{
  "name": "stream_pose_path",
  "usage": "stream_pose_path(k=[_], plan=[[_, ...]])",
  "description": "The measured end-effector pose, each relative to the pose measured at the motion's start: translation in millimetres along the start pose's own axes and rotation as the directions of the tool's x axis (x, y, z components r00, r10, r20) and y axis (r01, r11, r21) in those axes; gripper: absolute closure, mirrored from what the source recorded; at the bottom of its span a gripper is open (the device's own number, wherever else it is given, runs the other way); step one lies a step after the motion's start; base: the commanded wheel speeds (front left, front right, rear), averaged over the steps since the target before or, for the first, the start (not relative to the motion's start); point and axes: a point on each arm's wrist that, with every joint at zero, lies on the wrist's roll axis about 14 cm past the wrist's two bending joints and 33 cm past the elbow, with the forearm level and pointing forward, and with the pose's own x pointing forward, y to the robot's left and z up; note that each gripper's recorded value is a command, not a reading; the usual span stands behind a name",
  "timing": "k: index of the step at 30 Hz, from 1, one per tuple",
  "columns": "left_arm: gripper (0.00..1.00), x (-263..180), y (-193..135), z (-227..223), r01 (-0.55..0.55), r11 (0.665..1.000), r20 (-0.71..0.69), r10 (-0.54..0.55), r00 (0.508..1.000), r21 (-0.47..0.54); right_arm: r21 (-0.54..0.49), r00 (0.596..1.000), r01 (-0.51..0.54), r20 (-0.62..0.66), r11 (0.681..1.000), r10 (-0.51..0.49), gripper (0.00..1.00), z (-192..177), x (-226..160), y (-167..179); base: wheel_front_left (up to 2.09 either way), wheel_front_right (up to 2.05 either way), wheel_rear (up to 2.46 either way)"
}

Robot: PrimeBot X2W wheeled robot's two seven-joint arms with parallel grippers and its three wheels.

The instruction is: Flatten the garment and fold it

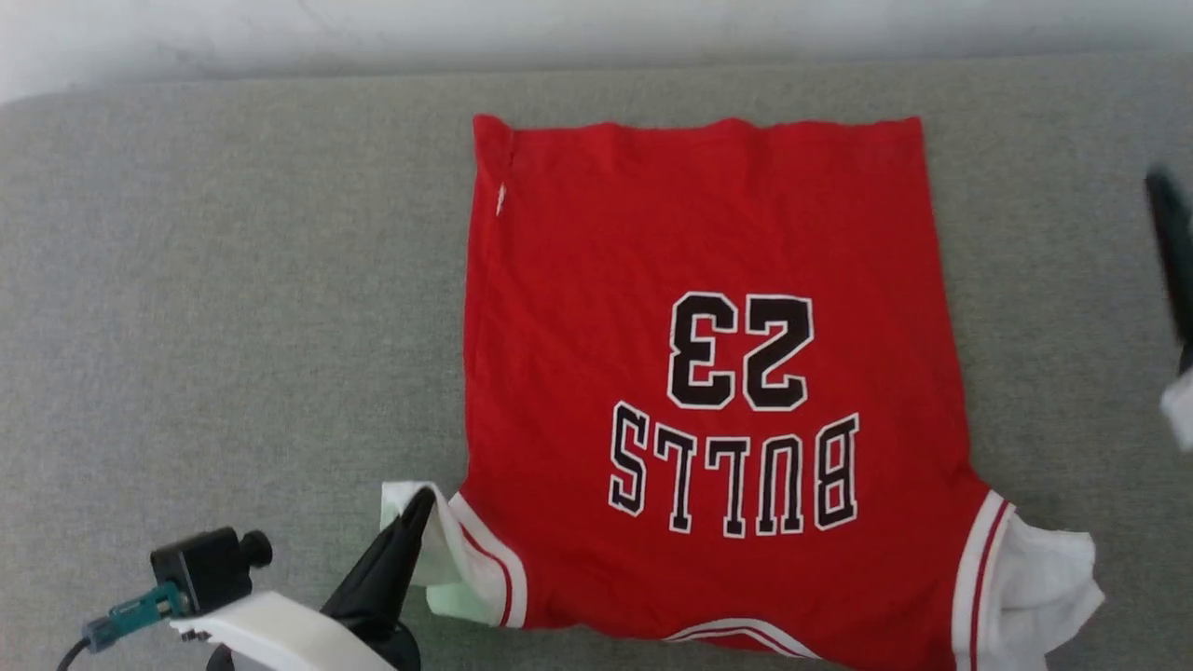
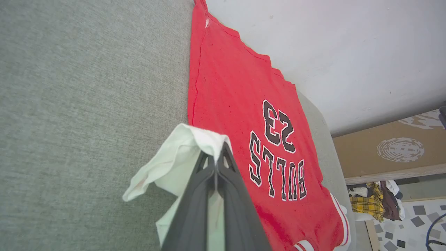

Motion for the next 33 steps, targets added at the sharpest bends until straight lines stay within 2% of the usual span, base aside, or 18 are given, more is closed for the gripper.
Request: stream_pose_path(k=[4,7,9,13,19,28,29,30,31,33], plan=[[1.00,11.9,3.0,-0.1,-0.001,1.000,-0.009,0.001,1.000,-0.003,-0.020,0.997,-0.034,0.069,0.999,0.035,0.00,33.3,45.2,10.8,0.00,0.00,0.00],[1.00,20.9,6.3,-0.7,-0.001,1.000,-0.012,0.001,1.000,-0.004,0.007,0.998,-0.053,0.040,0.999,0.053,0.00,31.0,81.8,19.4,0.00,0.00,0.00],[1.00,25.9,10.3,-1.1,-0.009,1.000,-0.012,0.009,1.000,-0.007,0.032,0.998,-0.054,-0.021,0.998,0.054,0.00,15.6,105.1,22.6,0.00,0.00,0.00],[1.00,31.8,19.4,-3.7,-0.031,0.999,-0.019,0.031,0.999,-0.010,0.011,0.981,-0.025,-0.191,1.000,0.027,0.00,-32.7,140.3,20.5,0.00,0.00,0.00],[1.00,32.1,31.9,-6.9,-0.072,0.997,-0.024,0.072,0.997,-0.015,-0.023,0.896,0.006,-0.445,1.000,-0.015,0.00,-113.6,161.7,16.5,0.00,0.00,0.00],[1.00,30.8,51.0,-9.1,-0.134,0.991,-0.029,0.134,0.991,-0.016,0.006,0.814,0.026,-0.581,1.000,-0.017,0.00,-181.1,170.3,21.9,0.00,0.00,0.00],[1.00,30.8,52.7,-9.8,-0.140,0.990,-0.031,0.139,0.990,-0.016,0.013,0.805,0.028,-0.593,1.000,-0.015,0.41,-187.4,170.2,23.4,0.00,0.00,0.00],[1.00,30.8,54.3,-10.3,-0.145,0.989,-0.033,0.145,0.989,-0.016,0.018,0.803,0.025,-0.595,1.000,-0.009,0.96,-191.0,171.1,26.2,0.00,0.00,0.00],[1.00,31.2,55.3,-10.3,-0.148,0.989,-0.032,0.148,0.988,-0.016,0.017,0.808,0.018,-0.589,1.000,-0.005,1.00,-191.4,173.1,28.5,0.00,0.00,0.00],[1.00,32.7,56.3,-9.9,-0.149,0.989,-0.033,0.148,0.988,-0.014,0.018,0.814,0.009,-0.580,1.000,0.004,1.00,-190.8,175.7,32.1,0.00,0.00,0.00]])
